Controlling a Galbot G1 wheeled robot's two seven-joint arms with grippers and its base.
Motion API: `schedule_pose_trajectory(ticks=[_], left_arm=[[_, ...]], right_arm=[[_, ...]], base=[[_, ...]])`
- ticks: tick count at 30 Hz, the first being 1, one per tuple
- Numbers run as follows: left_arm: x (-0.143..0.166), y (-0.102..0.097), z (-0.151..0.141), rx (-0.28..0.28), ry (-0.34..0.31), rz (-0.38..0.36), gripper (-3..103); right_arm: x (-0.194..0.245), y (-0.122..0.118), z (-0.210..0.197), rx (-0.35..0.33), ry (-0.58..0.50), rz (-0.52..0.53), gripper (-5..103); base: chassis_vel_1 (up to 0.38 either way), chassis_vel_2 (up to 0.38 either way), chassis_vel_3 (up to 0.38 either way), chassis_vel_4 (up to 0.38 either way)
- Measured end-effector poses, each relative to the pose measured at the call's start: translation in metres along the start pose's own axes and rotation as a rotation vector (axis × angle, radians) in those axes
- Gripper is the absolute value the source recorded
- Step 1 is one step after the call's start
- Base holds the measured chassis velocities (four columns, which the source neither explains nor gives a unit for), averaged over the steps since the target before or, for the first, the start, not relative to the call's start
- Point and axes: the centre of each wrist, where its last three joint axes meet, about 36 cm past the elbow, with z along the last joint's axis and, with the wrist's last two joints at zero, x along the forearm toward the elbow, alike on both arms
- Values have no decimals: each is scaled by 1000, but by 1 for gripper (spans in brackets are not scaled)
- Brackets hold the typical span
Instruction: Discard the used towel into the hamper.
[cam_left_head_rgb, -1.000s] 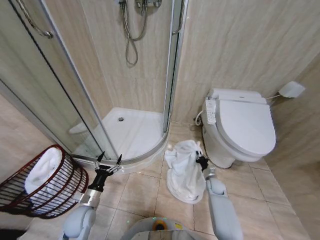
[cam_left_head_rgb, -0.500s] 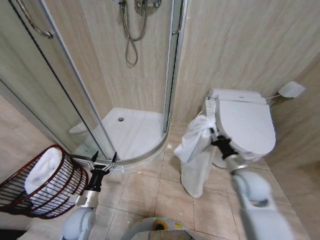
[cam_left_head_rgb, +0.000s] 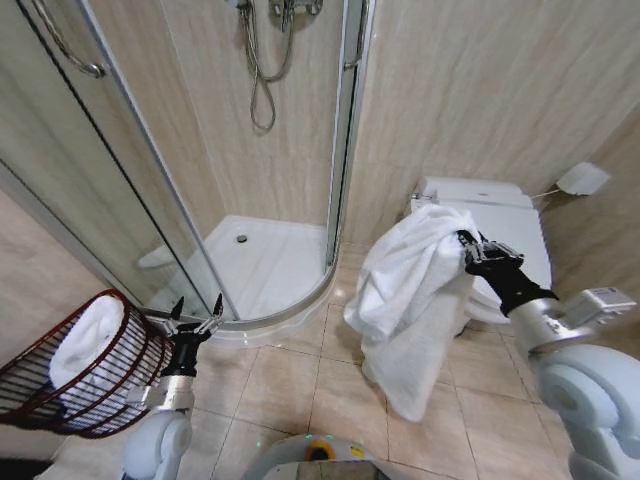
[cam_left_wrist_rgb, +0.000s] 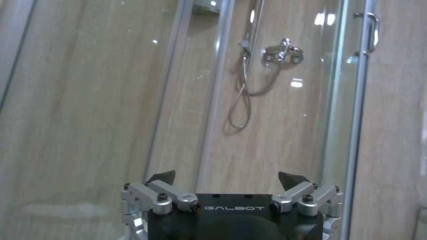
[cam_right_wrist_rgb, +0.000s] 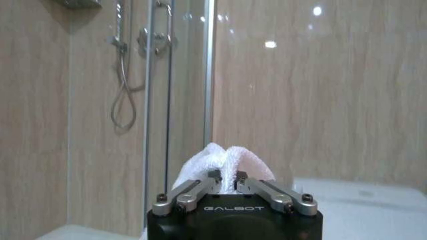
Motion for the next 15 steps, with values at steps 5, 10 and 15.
schedule_pose_trajectory(ticks=[5,10,15], left_arm=[[-3,3,1,2,-3,-6,100],[-3,6,2,3,-1,-6,100],[-4,10,6,2,-3,-5,100]], right_arm=[[1,1,6,-20,25,1,7],[0,3,9,-24,29,-19,7],[0,4,13,-12,26,-70,7]], base=[[0,0,0,0],[8,9,12,10],[51,68,65,47]])
